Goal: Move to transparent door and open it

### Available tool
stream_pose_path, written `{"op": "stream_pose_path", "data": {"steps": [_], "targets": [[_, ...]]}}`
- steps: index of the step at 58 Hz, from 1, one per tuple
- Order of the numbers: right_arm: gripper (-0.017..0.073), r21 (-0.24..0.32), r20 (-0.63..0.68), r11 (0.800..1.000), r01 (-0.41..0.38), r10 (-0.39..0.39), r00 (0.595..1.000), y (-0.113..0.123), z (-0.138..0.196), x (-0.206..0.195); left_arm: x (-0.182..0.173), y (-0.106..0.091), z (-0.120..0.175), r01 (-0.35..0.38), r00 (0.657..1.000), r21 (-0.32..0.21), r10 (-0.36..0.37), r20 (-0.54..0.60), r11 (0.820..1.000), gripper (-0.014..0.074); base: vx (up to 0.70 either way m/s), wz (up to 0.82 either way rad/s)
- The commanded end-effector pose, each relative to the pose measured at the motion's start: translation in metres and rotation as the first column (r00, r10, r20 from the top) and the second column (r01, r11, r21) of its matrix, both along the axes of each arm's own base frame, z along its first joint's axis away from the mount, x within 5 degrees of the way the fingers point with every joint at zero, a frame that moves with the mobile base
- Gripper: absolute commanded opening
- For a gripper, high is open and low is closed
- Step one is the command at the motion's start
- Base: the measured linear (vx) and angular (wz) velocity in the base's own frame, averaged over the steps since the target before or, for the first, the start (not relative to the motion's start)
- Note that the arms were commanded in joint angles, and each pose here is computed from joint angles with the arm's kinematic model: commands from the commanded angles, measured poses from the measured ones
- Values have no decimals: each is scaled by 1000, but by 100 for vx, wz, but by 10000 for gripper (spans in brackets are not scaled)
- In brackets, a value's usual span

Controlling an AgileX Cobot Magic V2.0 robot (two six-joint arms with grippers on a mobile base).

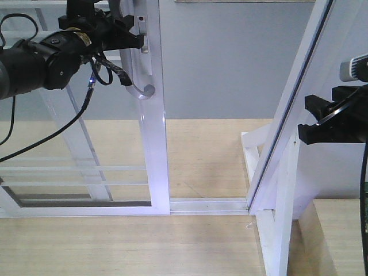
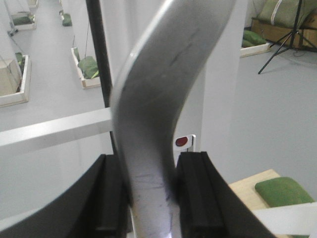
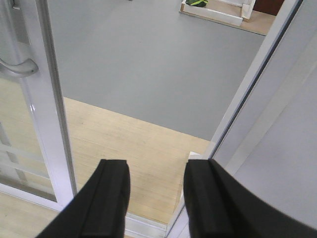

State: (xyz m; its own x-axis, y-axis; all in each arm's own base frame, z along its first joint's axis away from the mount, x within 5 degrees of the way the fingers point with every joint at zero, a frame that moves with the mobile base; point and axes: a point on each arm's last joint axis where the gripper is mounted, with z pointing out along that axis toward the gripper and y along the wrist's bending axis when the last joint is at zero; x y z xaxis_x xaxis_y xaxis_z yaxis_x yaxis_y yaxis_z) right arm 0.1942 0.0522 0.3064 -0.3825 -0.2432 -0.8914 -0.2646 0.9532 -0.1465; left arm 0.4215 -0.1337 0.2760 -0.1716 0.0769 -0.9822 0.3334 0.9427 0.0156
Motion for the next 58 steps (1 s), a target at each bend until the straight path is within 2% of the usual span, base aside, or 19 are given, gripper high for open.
{"op": "stream_pose_path", "data": {"steps": [1,13,29,36,44,53,58], "targets": [[344,22,98,999,-23,20,995,1,17,1,0,25,27,-73,997,-39,74,14,997,315,0,0],[344,21,98,1000,-23,21,995,1,17,1,1,63,39,-164,986,-58,165,23,985,318,0,0],[344,21,98,1000,-23,21,995,1,17,1,-7,93,57,-234,972,-49,235,12,971,371,0,0],[344,21,98,1000,-23,21,995,1,17,1,-11,105,60,-262,965,-24,262,-4,965,406,0,0],[344,21,98,1000,-23,21,995,1,17,1,-17,117,63,-288,956,27,289,-48,957,424,0,0],[344,21,98,1000,-23,21,995,1,17,1,-28,119,71,-276,959,102,281,-39,956,424,0,0],[344,21,98,1000,-23,21,995,1,17,1,-40,119,73,-274,961,100,276,-7,957,424,0,0]]}}
